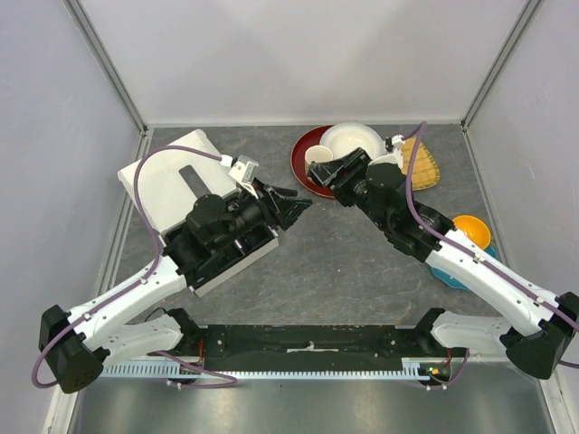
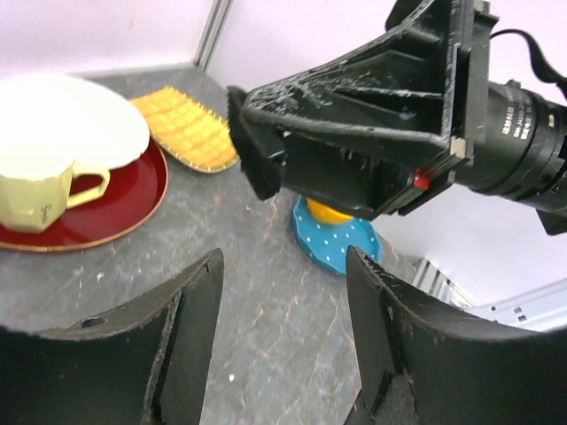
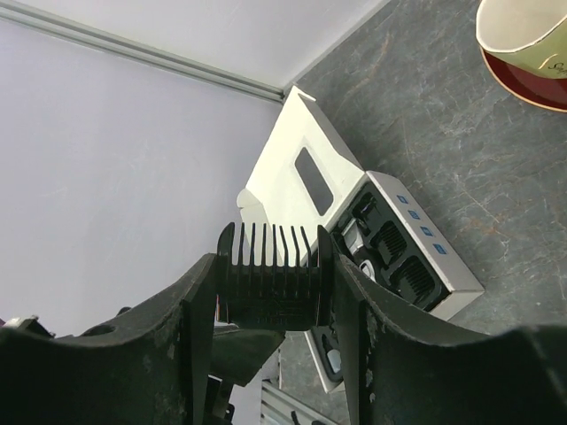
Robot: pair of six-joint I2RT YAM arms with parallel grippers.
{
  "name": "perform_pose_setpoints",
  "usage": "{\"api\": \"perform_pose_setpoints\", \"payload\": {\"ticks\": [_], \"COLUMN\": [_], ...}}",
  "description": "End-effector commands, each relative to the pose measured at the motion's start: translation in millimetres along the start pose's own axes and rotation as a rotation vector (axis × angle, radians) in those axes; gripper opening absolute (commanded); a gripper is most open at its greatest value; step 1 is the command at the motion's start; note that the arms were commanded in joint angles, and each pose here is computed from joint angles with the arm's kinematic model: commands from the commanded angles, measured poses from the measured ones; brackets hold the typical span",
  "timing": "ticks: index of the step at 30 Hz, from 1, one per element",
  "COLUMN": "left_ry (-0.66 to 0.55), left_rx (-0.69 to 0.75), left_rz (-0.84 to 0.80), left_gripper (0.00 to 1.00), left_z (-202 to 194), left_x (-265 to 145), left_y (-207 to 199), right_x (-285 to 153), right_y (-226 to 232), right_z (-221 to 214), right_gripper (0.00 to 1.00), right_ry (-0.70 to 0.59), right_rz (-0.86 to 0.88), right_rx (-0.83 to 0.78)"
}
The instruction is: Sort the hair-cutting tools
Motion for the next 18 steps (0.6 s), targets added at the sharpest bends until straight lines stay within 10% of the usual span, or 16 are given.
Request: {"api": "perform_pose_setpoints", "payload": {"ticks": [1,18], "left_ry": [-0.243,-0.346], "left_rx": [0.132,0.087], "left_rz": [0.024,0.102], "left_gripper": [0.63,0.45], "left_z": [40,43], "left_x": [19,54], "left_y": [-17,-33], "right_x": [-12,-19], "right_y": [10,6], "right_z": [8,15], "right_gripper": [0.24,0.25], "right_ry": [-0.026,-0.074], "right_rz": [0.052,0.045], "right_rx": [0.038,0.068]}}
Point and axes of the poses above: each gripper's point midway between its finger pads, its own x axis out along the fingers, its own y axis along the line the jaws close on, z = x × y, the point moved 6 cm from there along -x, back along the fingers, and after that the axes turned 2 degrees about x, right-handed, at the moved point
